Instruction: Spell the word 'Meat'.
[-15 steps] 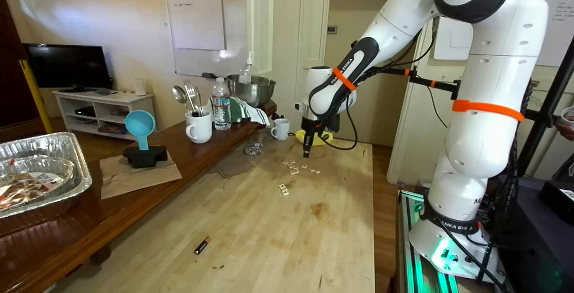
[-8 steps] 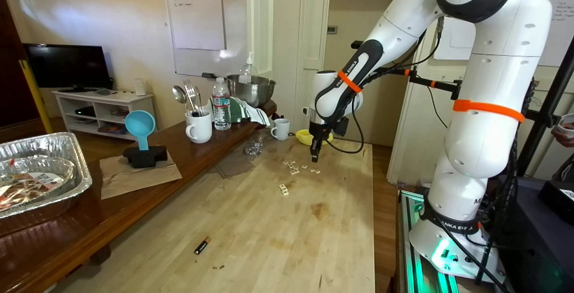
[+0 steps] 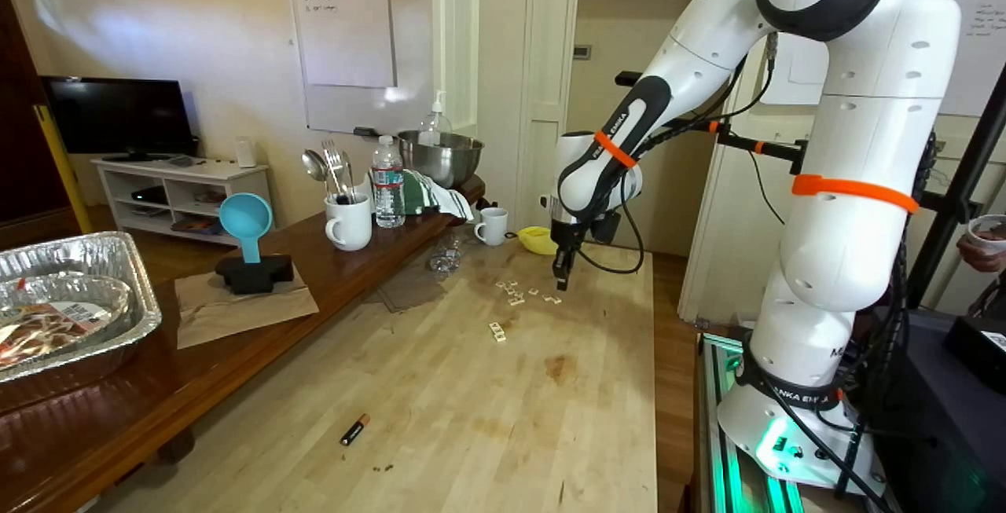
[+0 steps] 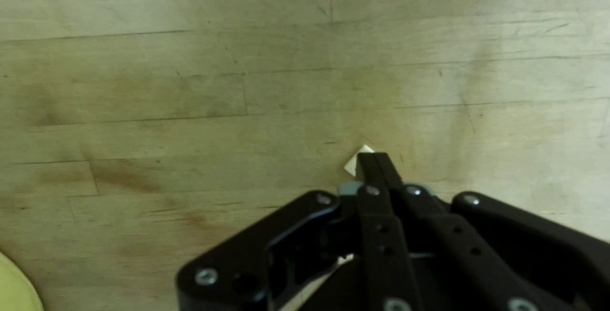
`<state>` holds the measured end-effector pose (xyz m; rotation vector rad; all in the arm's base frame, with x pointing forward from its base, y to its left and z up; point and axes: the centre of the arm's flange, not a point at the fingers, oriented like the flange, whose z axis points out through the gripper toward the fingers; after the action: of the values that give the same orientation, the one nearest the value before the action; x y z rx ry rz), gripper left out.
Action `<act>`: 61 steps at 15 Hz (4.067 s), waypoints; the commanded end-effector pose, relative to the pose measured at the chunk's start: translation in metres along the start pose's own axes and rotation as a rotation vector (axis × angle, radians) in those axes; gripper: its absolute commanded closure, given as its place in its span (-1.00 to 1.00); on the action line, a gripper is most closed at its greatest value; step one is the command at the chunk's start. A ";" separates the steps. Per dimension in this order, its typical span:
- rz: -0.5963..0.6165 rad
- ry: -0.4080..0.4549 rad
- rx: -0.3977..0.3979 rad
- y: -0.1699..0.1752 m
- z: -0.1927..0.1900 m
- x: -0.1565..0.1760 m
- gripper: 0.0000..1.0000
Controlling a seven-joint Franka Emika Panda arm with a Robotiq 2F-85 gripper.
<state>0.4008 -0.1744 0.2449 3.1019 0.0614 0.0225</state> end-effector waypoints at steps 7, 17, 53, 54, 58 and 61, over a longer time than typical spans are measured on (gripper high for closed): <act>-0.019 0.038 -0.008 0.007 0.029 0.002 1.00; -0.131 -0.002 0.010 -0.003 0.038 0.005 1.00; -0.376 -0.098 -0.055 -0.067 -0.001 0.038 1.00; -0.376 -0.090 -0.048 -0.065 0.001 0.037 1.00; -0.364 -0.067 -0.053 -0.059 0.010 0.034 1.00; -0.360 -0.045 -0.047 -0.062 0.015 0.034 1.00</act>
<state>0.4373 -0.1137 0.2387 2.9926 0.6105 -0.0935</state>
